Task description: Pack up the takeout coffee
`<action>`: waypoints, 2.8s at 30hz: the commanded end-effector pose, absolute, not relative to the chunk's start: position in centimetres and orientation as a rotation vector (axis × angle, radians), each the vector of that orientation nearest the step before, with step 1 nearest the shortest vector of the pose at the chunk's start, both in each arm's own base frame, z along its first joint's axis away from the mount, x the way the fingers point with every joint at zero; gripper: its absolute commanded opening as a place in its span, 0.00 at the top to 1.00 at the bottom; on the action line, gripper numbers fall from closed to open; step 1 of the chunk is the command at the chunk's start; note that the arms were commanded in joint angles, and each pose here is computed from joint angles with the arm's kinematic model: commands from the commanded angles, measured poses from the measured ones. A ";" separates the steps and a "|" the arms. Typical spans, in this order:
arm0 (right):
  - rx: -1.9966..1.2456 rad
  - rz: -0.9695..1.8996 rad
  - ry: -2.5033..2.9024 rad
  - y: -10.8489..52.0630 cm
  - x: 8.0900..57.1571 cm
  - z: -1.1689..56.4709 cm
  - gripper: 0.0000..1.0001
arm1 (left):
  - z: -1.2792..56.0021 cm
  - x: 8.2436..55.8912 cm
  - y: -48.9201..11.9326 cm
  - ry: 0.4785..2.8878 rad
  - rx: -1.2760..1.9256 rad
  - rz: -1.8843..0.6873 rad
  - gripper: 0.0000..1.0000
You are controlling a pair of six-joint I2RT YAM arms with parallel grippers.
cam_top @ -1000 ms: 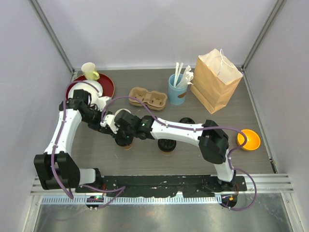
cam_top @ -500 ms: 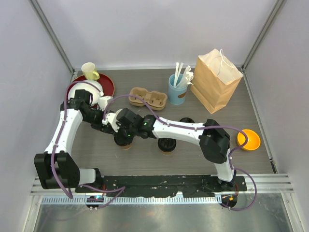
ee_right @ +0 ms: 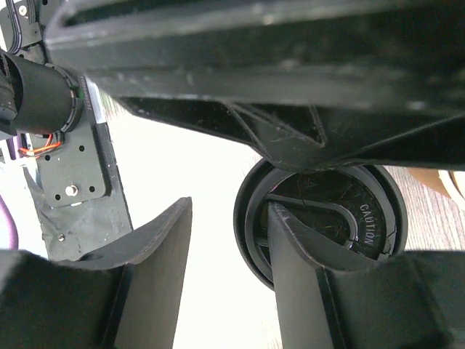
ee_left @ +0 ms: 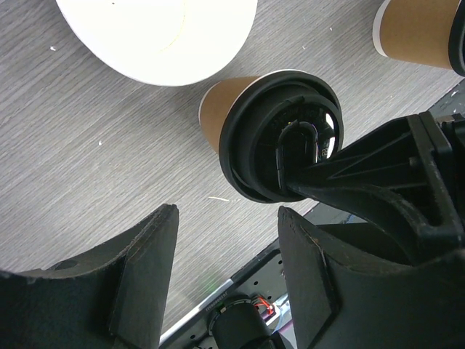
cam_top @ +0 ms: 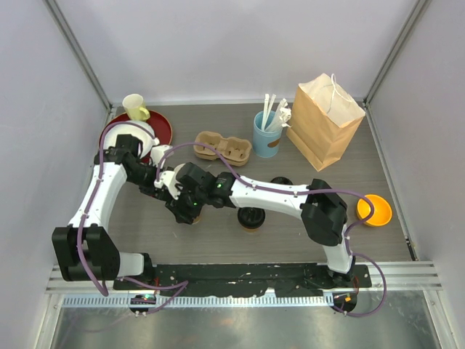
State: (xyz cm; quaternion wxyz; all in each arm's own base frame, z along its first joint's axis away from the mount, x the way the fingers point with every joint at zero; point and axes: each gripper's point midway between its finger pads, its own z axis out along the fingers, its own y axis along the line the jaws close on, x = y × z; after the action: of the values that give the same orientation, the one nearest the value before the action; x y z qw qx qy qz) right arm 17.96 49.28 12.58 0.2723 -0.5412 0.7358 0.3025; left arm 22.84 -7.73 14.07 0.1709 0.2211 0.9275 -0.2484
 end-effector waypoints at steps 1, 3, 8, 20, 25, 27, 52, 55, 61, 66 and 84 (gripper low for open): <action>-1.440 0.875 1.929 49.3 17.6 16.5 0.48 | 14.6 23.2 -8.2 2.595 0.635 -0.730 0.40; -1.445 0.888 1.919 49.4 17.4 17.1 0.46 | 14.7 23.3 -8.3 2.592 0.632 -0.734 0.40; -1.444 0.863 1.918 49.1 17.7 17.4 0.36 | 14.6 23.4 -8.4 2.596 0.635 -0.741 0.41; -1.449 0.888 1.900 49.4 17.5 18.2 0.15 | 14.9 23.2 -8.3 2.584 0.651 -0.731 0.37; -1.432 0.872 1.874 49.5 17.9 19.2 0.15 | 14.9 23.2 -8.3 2.583 0.655 -0.731 0.37; -1.426 0.866 1.866 49.5 18.1 19.5 0.16 | 14.9 23.3 -8.3 2.581 0.654 -0.734 0.38; -1.111 0.966 1.881 47.1 23.0 22.1 0.99 | 16.6 24.9 -12.7 2.460 0.760 -0.849 1.00; -1.105 0.988 1.898 47.3 22.9 21.2 0.99 | 15.8 25.0 -13.0 2.469 0.750 -0.877 1.00; -1.047 1.045 2.070 46.3 22.4 12.7 0.99 | 11.3 24.7 -12.4 2.565 0.748 -0.858 1.00; -1.027 1.027 2.156 44.8 21.8 9.5 0.99 | 10.6 24.1 -11.9 2.586 0.788 -0.844 1.00; -1.105 1.041 1.945 47.7 23.0 19.3 0.99 | 16.5 24.6 -12.0 2.433 0.820 -0.860 1.00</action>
State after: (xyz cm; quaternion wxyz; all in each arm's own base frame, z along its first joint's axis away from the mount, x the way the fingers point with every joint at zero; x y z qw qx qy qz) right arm 22.63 46.59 15.70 0.2988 -0.4049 0.7706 0.3912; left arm 24.26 -12.50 15.88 0.2014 0.2831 0.8821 -0.3181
